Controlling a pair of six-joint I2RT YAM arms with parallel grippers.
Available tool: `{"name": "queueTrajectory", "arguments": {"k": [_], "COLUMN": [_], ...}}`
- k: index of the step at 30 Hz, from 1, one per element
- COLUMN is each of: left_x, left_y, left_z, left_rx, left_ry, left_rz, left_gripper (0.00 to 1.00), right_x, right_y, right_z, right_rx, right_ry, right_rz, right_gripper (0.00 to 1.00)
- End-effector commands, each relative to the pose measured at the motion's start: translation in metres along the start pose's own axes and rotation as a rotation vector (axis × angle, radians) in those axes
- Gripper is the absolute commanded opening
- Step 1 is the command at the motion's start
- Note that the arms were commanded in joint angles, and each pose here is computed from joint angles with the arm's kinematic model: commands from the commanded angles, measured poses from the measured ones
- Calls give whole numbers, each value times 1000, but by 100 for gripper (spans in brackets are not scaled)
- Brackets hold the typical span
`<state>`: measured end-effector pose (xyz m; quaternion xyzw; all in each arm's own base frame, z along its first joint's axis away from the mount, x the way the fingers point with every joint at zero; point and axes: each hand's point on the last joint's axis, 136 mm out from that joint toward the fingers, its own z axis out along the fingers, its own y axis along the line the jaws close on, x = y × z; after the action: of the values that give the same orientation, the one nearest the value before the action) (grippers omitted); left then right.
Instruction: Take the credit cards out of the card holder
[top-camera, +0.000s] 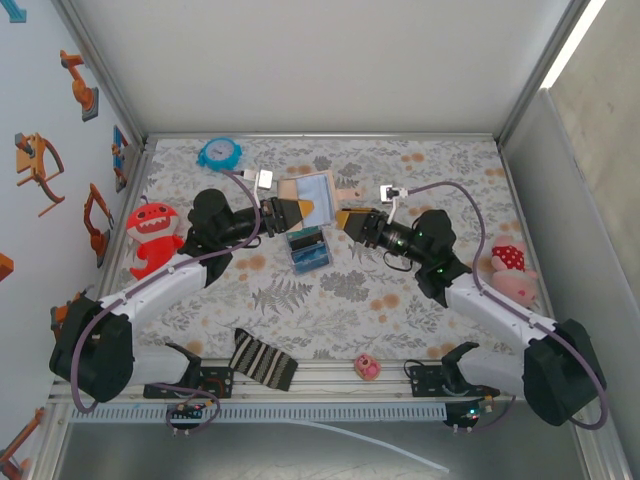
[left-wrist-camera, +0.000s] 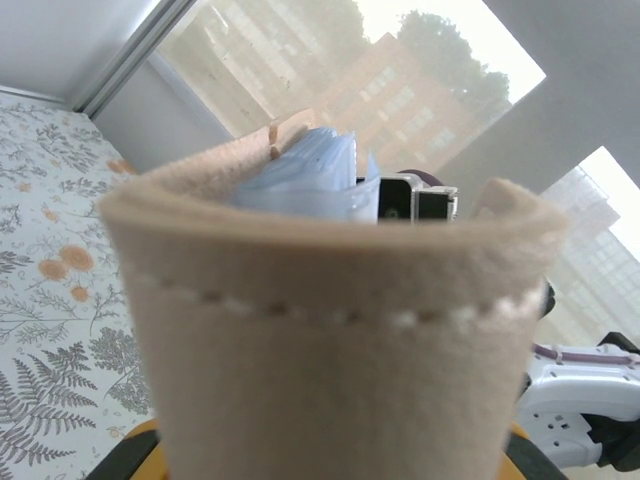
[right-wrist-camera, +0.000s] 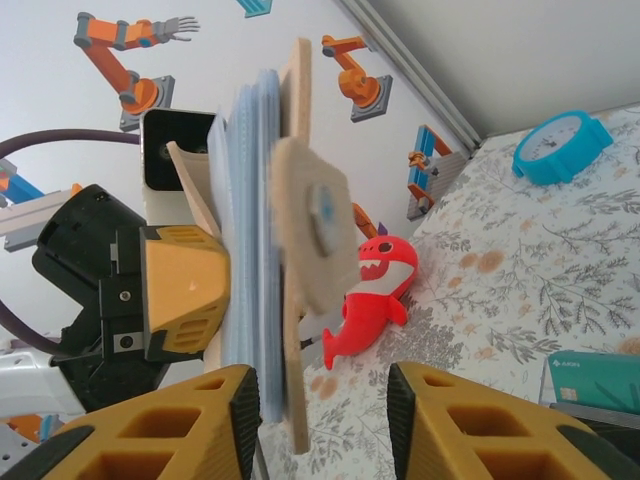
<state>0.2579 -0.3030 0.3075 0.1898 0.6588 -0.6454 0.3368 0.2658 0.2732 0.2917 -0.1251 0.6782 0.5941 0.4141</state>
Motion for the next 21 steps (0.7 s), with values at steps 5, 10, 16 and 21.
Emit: {"name": "queueTrajectory", "arguments": {"k": [5,10,16,21], "left_x": [-3,1,0,2], "left_y": [-26,-21,-24,-22], "left_z": [0,1,2,2], "left_rx": [97,86,95,90], "left_ry": [7,16,18,27], "left_rz": [48,38,44,39], "left_gripper": [20,20,20,24], "right_x": [-27,-34,-38,-38], "right_y": [31,41,43,43], "right_z": [11,11,10,9], "right_rx": [-154,-199,-203,-206], "right_ry": [-31,-42,-53,-57], "right_rz": [-37,-53,-58,-52], "right_gripper": [41,39,20,1]}}
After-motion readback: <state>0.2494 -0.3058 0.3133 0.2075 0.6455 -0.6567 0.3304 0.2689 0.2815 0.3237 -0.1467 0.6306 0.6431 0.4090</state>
